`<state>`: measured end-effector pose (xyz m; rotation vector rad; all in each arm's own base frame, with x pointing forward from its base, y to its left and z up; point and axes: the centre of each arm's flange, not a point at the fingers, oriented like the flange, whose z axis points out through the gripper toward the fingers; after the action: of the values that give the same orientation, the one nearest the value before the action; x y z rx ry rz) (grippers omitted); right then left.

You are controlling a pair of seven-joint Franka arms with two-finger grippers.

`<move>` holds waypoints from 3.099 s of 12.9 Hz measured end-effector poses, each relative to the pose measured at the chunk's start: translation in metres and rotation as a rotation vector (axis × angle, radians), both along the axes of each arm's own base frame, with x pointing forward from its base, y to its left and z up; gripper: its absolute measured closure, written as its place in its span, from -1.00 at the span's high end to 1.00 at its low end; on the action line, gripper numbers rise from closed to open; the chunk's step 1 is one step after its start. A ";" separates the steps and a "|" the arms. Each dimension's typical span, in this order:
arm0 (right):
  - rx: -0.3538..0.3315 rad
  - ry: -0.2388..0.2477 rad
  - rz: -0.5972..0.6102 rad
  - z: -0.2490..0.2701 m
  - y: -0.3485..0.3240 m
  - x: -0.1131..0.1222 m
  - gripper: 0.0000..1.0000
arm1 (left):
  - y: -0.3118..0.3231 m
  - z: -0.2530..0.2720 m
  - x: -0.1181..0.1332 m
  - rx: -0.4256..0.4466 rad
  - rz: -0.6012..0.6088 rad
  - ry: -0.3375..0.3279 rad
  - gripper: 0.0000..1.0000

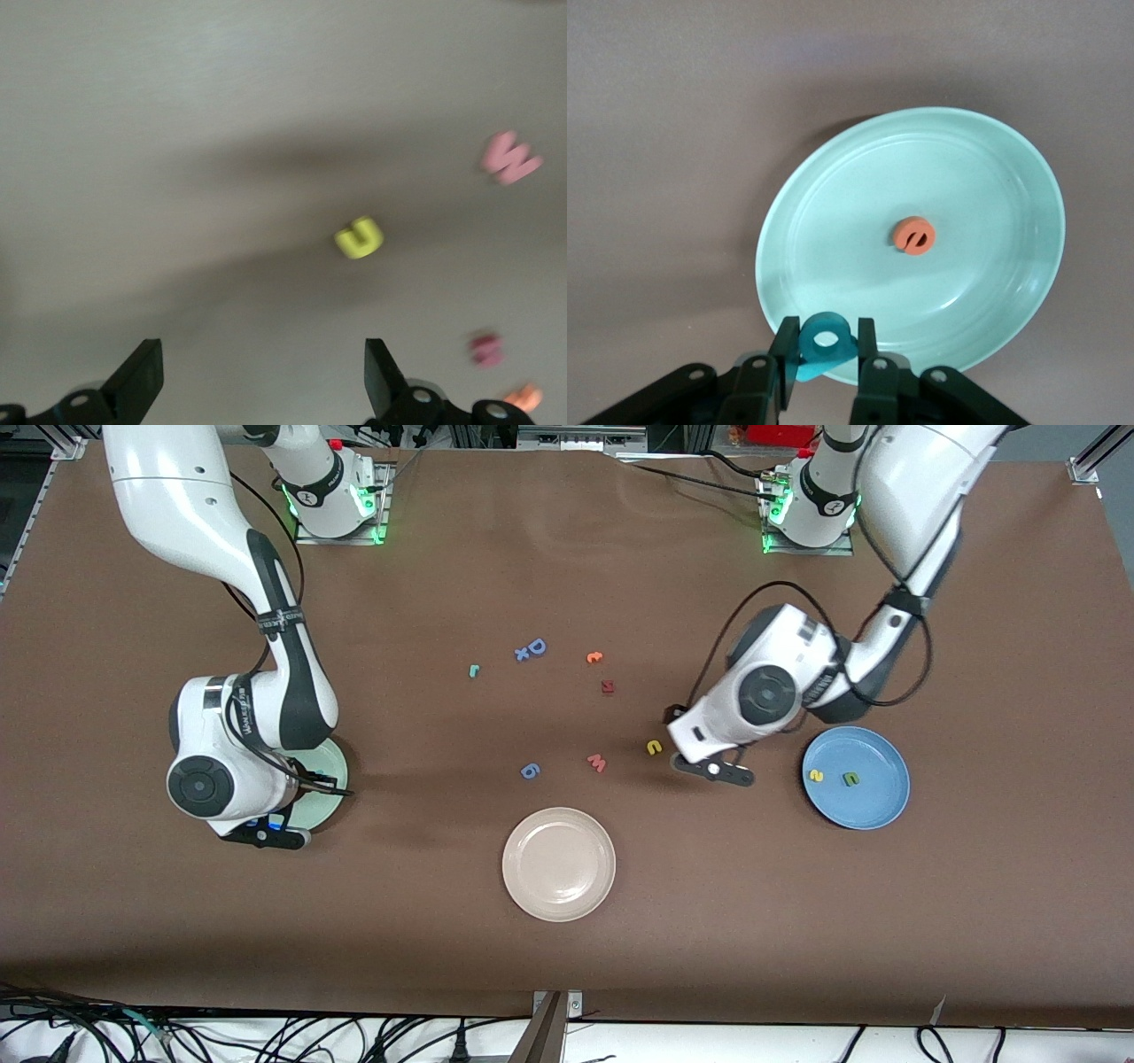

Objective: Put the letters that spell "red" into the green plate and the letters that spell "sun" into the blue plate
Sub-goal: 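Place the teal a on the green plate while the left gripper reaches u, then grasp the yellow u and place it on the blue plate with the left gripper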

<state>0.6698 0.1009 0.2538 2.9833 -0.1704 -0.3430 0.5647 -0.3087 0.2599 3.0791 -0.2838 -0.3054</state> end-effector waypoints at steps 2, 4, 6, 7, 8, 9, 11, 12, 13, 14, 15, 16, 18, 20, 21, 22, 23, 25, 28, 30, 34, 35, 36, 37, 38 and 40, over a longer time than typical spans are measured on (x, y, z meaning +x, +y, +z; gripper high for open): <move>0.015 -0.046 0.023 -0.004 -0.016 -0.014 -0.40 | -0.011 -0.013 0.004 -0.043 0.046 -0.052 1.00; 0.027 -0.097 0.049 -0.013 -0.032 -0.029 -0.40 | -0.010 -0.036 0.010 -0.083 0.088 -0.079 1.00; 0.033 -0.153 0.071 -0.024 -0.044 -0.043 -0.40 | -0.019 -0.056 0.005 -0.091 0.101 -0.071 1.00; 0.034 -0.185 0.077 -0.029 -0.049 -0.049 -0.40 | -0.023 -0.060 0.002 -0.080 0.090 -0.079 0.99; 0.036 -0.215 0.079 -0.034 -0.052 -0.055 -0.40 | -0.027 -0.064 0.000 -0.067 0.085 -0.089 0.96; 0.037 -0.235 0.082 -0.038 -0.054 -0.061 -0.40 | -0.030 -0.066 -0.003 -0.057 0.089 -0.093 0.95; 0.039 -0.249 0.084 -0.042 -0.056 -0.069 -0.40 | -0.039 -0.070 -0.010 -0.050 0.099 -0.086 0.89; 0.041 -0.255 0.084 -0.040 -0.056 -0.069 -0.40 | -0.042 -0.073 -0.014 -0.046 0.102 -0.080 0.81; 0.043 -0.262 0.083 -0.036 -0.056 -0.069 -0.27 | -0.042 -0.077 -0.018 -0.038 0.096 -0.076 0.81; 0.045 -0.268 0.083 -0.032 -0.056 -0.068 -0.06 | -0.040 -0.082 -0.021 -0.022 0.081 -0.081 0.72; 0.046 -0.274 0.083 -0.029 -0.055 -0.067 0.12 | -0.039 -0.086 -0.023 -0.012 0.074 -0.087 0.71; 0.048 -0.280 0.083 -0.025 -0.055 -0.067 0.34 | -0.037 -0.089 -0.025 -0.010 0.073 -0.091 0.63; 0.052 -0.286 0.082 -0.019 -0.055 -0.066 0.75 | -0.037 -0.090 -0.025 -0.010 0.077 -0.094 0.47; 0.059 -0.279 0.059 -0.015 -0.049 -0.068 1.00 | -0.035 -0.088 -0.023 -0.009 0.087 -0.098 -0.04; 0.066 -0.276 0.035 -0.012 -0.040 -0.071 1.00 | -0.034 -0.087 -0.022 -0.009 0.096 -0.099 -0.29; 0.075 -0.274 0.009 -0.011 -0.029 -0.076 1.00 | -0.034 -0.086 -0.022 -0.008 0.109 -0.100 -0.44; 0.085 -0.272 -0.021 -0.010 -0.015 -0.082 1.00 | -0.034 -0.086 -0.022 -0.006 0.122 -0.101 -0.44; 0.105 -0.262 -0.087 -0.009 0.020 -0.098 1.00 | -0.035 -0.086 -0.022 -0.005 0.136 -0.101 -0.45; 0.133 -0.243 -0.179 -0.010 0.086 -0.122 1.00 | -0.020 -0.071 -0.005 0.006 0.147 -0.111 -0.45; 0.146 -0.231 -0.229 -0.011 0.121 -0.137 1.00 | 0.009 -0.044 0.020 0.031 0.106 -0.110 -0.45; 0.165 -0.238 -0.311 -0.027 0.154 -0.168 1.00 | 0.084 -0.022 0.049 0.062 -0.011 -0.065 -0.45; 0.167 -0.235 -0.335 -0.032 0.161 -0.177 1.00 | 0.107 -0.021 0.053 0.067 -0.044 -0.040 -0.45; 0.170 -0.231 -0.357 -0.035 0.171 -0.186 1.00 | 0.135 -0.019 0.059 0.063 -0.079 -0.023 -0.45; 0.171 -0.224 -0.371 -0.037 0.182 -0.195 1.00 | 0.165 -0.016 0.064 0.058 -0.108 -0.007 -0.45; 0.169 -0.217 -0.380 -0.038 0.194 -0.204 1.00 | 0.194 -0.015 0.067 0.053 -0.126 0.009 -0.45; 0.158 -0.204 -0.397 -0.043 0.209 -0.217 1.00 | 0.246 -0.018 0.066 0.037 -0.154 0.034 -0.45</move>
<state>0.4523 0.3096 0.2104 3.1213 -0.7978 -0.0908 0.6305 -0.0624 0.2419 3.0902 -0.5204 -0.3717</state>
